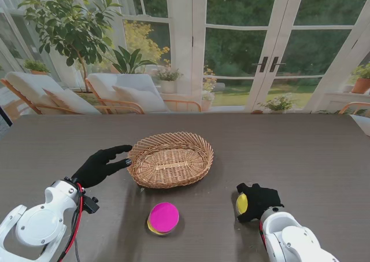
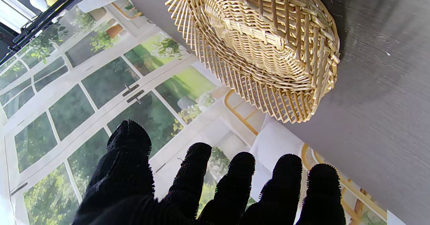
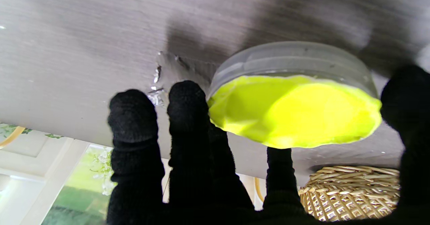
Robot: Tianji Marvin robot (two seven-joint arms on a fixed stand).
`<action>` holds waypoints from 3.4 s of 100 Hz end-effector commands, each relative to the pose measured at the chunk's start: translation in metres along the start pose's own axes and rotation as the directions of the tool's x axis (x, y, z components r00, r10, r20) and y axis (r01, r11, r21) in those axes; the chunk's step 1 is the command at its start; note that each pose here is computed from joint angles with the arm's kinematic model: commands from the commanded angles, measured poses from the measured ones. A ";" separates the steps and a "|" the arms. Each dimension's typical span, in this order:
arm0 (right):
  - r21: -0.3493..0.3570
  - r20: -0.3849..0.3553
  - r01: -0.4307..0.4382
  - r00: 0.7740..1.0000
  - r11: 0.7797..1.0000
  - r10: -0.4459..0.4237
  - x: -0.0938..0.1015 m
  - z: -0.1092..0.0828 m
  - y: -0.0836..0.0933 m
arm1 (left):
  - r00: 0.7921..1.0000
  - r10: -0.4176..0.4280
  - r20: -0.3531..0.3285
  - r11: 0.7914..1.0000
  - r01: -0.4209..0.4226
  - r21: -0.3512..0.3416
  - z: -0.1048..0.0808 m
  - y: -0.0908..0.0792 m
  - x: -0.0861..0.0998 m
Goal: Stack culture dishes into a storage basket
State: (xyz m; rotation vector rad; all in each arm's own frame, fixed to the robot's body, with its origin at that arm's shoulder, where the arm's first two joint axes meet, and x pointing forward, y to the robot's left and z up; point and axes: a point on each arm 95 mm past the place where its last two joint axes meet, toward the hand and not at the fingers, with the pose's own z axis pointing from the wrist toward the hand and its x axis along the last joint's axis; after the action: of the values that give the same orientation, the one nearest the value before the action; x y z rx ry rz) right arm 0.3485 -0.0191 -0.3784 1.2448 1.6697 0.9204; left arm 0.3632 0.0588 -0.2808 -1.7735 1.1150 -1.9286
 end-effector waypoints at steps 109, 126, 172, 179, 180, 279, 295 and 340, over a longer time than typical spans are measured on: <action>0.031 -0.055 -0.075 0.996 0.997 0.077 0.002 0.003 -0.007 | 1.000 -0.009 0.005 1.000 0.009 -0.001 -0.005 0.000 0.000; 0.036 -0.062 -0.073 0.995 0.997 0.075 0.002 0.004 -0.010 | 1.000 -0.009 0.007 1.000 0.009 -0.001 -0.005 0.000 0.000; -0.018 -0.098 -0.077 0.992 0.997 0.075 0.002 0.000 0.018 | 1.000 -0.008 0.010 1.000 0.008 0.003 -0.006 -0.001 -0.001; -0.030 -0.107 -0.075 0.992 0.997 0.072 0.003 0.000 0.023 | 1.000 -0.007 0.010 1.000 0.007 0.004 -0.006 -0.001 -0.001; -0.032 -0.108 -0.075 0.992 0.997 0.072 0.003 0.000 0.024 | 1.000 -0.007 0.010 1.000 0.007 0.004 -0.006 -0.001 -0.001; -0.226 -0.421 -0.127 0.907 0.966 0.021 0.088 -0.044 0.112 | 1.000 -0.006 0.009 1.000 0.006 0.017 -0.008 -0.003 -0.002; -0.251 -0.468 -0.137 0.884 0.958 0.004 0.109 -0.053 0.122 | 1.000 -0.007 0.009 1.000 0.007 0.022 -0.009 -0.003 -0.003; -0.251 -0.571 -0.133 0.820 0.959 -0.036 0.146 -0.062 0.110 | 1.000 -0.007 0.014 1.000 0.007 0.030 -0.012 -0.005 -0.003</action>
State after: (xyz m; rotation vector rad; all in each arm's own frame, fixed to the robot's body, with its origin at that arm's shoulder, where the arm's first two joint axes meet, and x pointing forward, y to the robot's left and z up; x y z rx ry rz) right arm 0.3105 0.1401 -0.2744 0.8581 1.8292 1.6276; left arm 0.3559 0.0703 -0.2790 -1.7660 1.0576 -1.9202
